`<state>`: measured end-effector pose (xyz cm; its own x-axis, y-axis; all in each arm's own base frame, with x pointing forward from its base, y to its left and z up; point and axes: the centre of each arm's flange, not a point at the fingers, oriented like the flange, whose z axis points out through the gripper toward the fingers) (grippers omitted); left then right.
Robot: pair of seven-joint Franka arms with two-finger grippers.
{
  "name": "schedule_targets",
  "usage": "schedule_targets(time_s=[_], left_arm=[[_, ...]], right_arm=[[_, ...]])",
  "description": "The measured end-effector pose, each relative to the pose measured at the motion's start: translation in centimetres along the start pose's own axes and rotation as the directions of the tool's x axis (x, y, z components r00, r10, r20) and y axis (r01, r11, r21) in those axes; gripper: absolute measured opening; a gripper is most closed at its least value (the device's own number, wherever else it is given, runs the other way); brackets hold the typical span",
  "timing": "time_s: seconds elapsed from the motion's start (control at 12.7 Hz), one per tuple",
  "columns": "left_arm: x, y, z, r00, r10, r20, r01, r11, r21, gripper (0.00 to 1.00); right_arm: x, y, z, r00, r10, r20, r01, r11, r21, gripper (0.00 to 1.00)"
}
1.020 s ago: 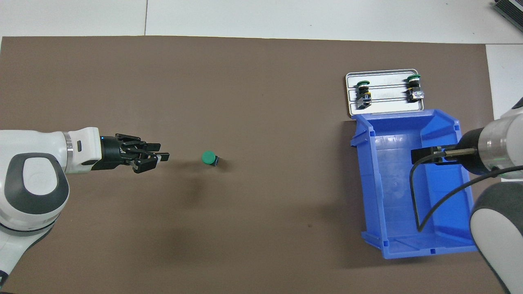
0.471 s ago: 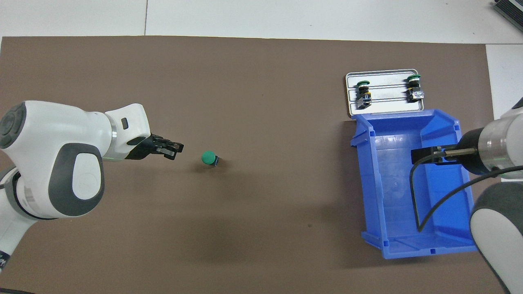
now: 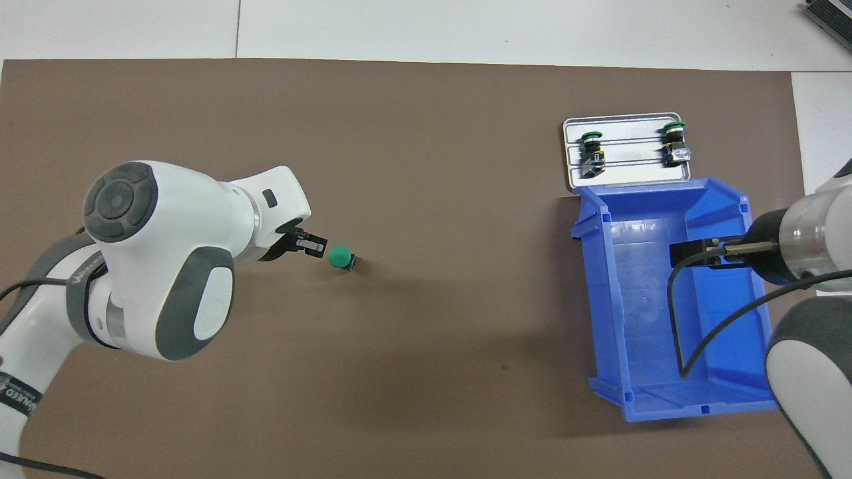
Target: Place and press button with both arms
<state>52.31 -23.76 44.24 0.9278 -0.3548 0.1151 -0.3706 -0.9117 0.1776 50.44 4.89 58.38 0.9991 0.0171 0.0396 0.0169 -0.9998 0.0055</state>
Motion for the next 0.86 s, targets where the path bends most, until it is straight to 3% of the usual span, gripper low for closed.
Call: schedule_targets(time_s=[0.31, 0.86], left_arm=[[0.4, 1.7, 3.9, 0.999, 0.009, 0.042, -0.012, 0.997, 0.070, 0.01], [0.6, 2.7, 8.0, 0.996, 0.033, 0.085, -0.041, 0.994, 0.101, 0.01]], right_arm=[[0.0, 0.0, 0.0, 1.000, 0.000, 0.000, 0.000, 1.000, 0.000, 1.00], [0.0, 0.0, 0.0, 1.000, 0.000, 0.000, 0.000, 1.000, 0.000, 1.00]])
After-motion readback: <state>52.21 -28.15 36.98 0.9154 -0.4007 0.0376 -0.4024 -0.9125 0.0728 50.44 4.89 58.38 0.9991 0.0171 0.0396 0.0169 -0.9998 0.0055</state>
